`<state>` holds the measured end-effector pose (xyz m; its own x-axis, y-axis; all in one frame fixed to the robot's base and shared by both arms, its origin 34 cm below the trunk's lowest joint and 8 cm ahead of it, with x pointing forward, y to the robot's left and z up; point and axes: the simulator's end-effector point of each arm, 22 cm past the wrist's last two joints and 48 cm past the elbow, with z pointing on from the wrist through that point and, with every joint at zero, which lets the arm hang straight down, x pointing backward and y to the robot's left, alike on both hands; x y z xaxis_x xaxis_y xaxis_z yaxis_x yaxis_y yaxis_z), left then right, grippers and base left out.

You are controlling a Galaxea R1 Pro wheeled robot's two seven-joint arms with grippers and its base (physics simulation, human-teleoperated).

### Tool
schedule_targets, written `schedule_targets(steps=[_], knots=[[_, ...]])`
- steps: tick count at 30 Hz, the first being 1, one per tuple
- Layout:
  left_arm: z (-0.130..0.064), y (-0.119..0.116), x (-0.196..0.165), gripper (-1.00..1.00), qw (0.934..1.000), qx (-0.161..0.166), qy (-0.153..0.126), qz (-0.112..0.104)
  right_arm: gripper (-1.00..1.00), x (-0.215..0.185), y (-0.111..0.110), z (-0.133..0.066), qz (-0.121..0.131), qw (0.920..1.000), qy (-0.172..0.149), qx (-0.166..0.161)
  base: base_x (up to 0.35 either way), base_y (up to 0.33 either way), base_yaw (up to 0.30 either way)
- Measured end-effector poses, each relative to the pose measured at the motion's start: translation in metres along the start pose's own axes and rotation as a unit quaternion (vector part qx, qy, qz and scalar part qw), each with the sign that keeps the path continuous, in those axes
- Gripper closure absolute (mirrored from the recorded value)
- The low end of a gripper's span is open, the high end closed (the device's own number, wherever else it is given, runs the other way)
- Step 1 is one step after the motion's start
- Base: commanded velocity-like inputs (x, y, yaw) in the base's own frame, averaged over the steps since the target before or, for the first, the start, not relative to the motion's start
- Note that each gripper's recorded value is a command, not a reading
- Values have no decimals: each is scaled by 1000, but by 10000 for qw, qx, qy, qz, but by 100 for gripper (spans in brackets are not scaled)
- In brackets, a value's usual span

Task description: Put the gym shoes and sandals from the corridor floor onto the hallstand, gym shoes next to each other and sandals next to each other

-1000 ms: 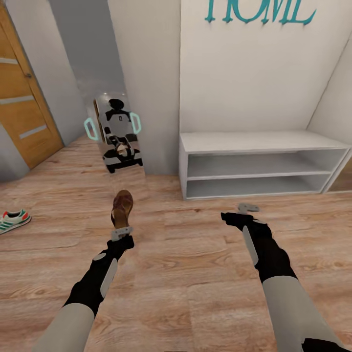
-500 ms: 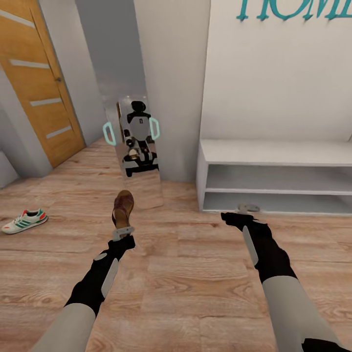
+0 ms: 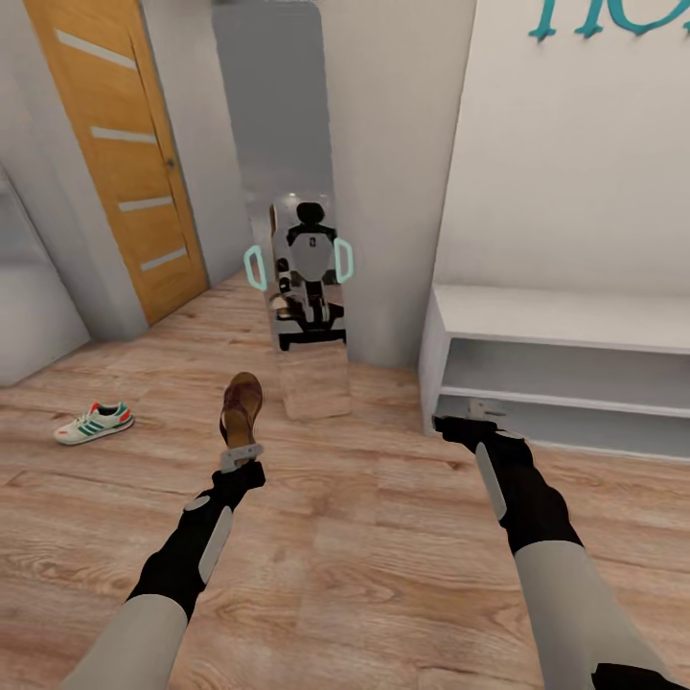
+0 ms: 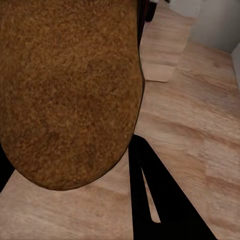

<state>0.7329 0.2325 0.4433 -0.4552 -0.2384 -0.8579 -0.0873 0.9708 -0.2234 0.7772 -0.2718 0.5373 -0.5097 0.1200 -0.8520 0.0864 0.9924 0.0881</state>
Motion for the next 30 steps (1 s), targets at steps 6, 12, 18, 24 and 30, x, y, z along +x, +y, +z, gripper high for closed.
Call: schedule_targets(steps=[6,12,18,24,30], knots=[[-3,3,-15,100,9999,-25,-145,-2,-100,-4,0,-2,1,10000,-32,0,1,0,242],[-13,4,-68,100,9976,-24,-690,5,-100,-7,1,-5,3,10000,-61,5,0,0,242],[-26,0,-111,100,9932,39,-1165,35,-100,-10,1,-7,6,10000,-91,4,0,0,242],[-34,11,-131,100,9906,-33,-1365,88,-100,-14,1,-9,6,9999,-121,-1,0,0,242],[-63,44,-129,100,9787,-303,-2031,35,-100,-17,2,-12,3,9999,-152,-7,0,0,242]])
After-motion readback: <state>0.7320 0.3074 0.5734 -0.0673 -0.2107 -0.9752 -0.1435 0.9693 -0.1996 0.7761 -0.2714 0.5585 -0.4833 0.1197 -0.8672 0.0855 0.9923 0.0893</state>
